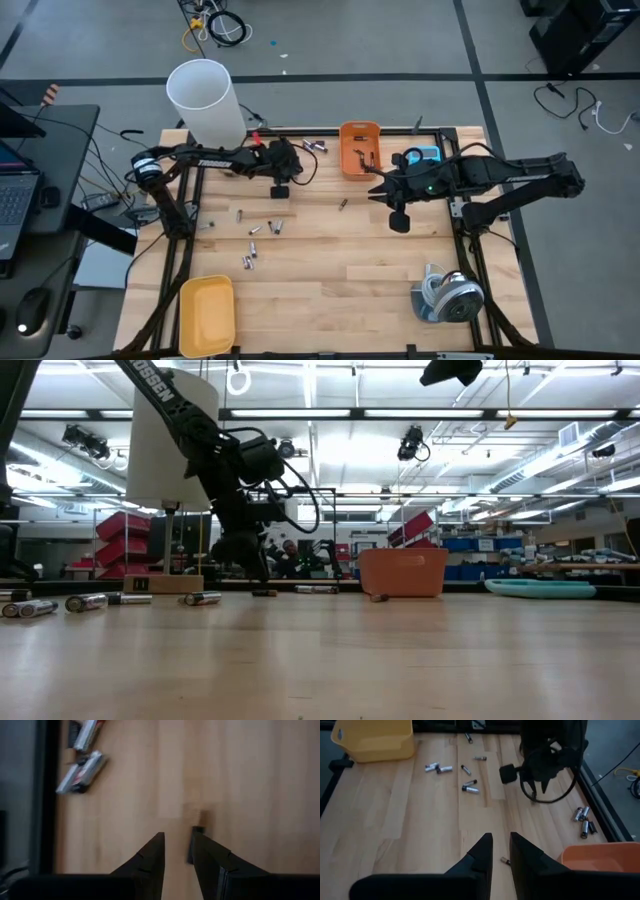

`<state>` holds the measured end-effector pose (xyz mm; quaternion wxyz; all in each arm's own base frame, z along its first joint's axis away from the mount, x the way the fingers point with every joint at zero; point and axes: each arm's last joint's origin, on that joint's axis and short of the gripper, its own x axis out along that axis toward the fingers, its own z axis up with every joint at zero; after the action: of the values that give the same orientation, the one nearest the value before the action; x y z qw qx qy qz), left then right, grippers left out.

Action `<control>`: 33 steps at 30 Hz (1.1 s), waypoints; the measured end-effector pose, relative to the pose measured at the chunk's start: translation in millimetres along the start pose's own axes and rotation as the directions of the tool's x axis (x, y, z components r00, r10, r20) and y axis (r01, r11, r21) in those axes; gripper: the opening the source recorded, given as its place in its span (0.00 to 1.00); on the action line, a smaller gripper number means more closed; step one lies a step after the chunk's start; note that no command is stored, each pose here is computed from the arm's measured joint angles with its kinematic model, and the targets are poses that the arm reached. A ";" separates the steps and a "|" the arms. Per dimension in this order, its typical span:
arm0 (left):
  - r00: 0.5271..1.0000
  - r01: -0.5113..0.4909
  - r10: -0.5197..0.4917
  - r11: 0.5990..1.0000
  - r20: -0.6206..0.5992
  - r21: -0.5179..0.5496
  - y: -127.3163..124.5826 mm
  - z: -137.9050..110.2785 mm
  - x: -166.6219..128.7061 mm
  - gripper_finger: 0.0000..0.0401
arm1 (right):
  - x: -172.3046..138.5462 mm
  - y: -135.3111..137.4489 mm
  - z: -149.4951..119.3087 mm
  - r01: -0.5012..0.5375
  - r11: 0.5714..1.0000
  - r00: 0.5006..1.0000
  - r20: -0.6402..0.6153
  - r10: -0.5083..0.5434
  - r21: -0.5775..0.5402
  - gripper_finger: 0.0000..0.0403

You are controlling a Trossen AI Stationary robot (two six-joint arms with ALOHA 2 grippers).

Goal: Sort batteries
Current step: Put the black battery into the orange bin

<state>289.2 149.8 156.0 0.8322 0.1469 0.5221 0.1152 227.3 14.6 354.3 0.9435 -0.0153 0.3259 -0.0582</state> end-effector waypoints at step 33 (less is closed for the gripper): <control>0.997 0.065 -0.062 0.996 0.056 -0.057 6.0 -23.3 10.2 0.42 | 10.7 1.5 -8.8 0.000 1.000 1.000 -0.007 0.000 0.009 0.13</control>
<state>272.3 161.8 140.0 0.8532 0.1088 0.5003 0.0998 230.4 14.9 340.7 0.9424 -0.0109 0.3289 -0.0596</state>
